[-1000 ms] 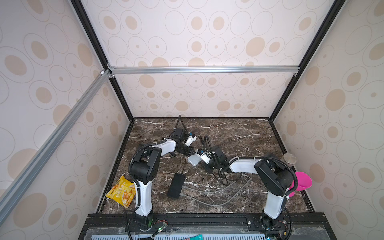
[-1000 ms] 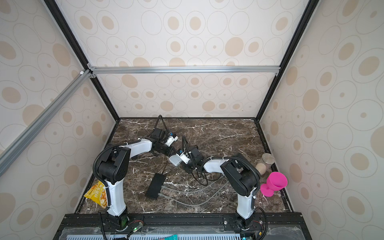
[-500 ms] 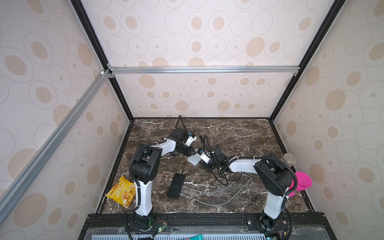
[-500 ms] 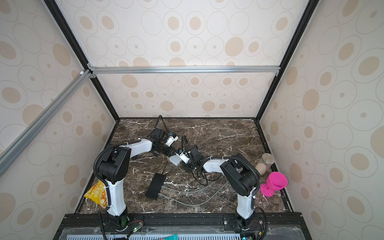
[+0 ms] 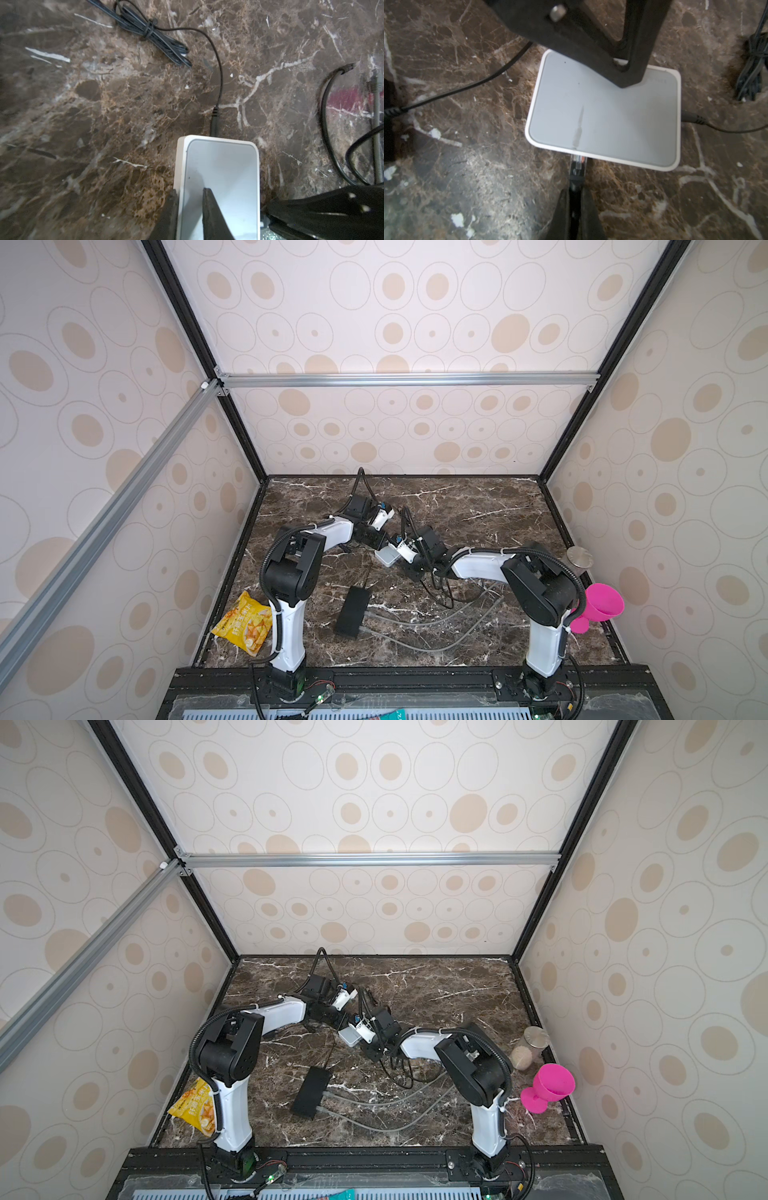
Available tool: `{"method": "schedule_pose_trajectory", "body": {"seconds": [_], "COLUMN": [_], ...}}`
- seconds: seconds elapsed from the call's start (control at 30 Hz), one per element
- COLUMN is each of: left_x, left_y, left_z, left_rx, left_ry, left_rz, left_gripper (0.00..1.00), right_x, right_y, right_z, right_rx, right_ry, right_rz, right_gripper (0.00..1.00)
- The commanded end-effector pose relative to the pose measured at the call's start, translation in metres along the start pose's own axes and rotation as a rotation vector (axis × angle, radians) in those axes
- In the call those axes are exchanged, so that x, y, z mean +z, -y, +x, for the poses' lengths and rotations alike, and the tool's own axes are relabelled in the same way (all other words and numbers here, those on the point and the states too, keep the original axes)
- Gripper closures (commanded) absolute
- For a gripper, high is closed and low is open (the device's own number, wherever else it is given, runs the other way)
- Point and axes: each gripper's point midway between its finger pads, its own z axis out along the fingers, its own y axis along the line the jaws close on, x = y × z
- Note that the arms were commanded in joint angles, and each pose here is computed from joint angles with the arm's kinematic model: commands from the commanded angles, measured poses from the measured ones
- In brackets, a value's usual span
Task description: Insert the plug into the switch port
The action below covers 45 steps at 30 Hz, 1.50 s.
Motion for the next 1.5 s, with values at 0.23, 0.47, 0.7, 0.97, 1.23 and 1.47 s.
{"method": "schedule_pose_trajectory", "body": {"seconds": [0.23,0.47,0.7,0.97,1.23,1.47], "left_x": [0.03,0.03,0.03,0.029,0.028,0.015], "left_y": [0.071,0.07,0.07,0.071,0.068,0.048], "left_z": [0.139,0.139,0.139,0.139,0.132,0.109], "left_rx": [-0.127,-0.127,-0.128,-0.126,-0.127,-0.147], "left_ry": [-0.47,-0.472,-0.471,-0.473,-0.463,-0.384], "left_rz": [0.222,0.22,0.219,0.223,0.219,0.155], "left_gripper": [0.8,0.8,0.81,0.82,0.82,0.77], "right_x": [-0.055,-0.061,-0.06,-0.055,-0.073,-0.094], "right_y": [0.037,0.043,0.049,0.048,0.042,0.036], "right_z": [-0.156,-0.159,-0.183,-0.191,-0.115,-0.051], "right_rx": [-0.067,-0.067,-0.06,-0.019,0.02,0.017], "right_ry": [0.509,0.524,0.565,0.59,0.436,0.291], "right_rz": [0.171,0.21,0.221,0.177,0.183,0.197], "right_gripper": [1.0,1.0,1.0,1.0,0.87,0.77]}}
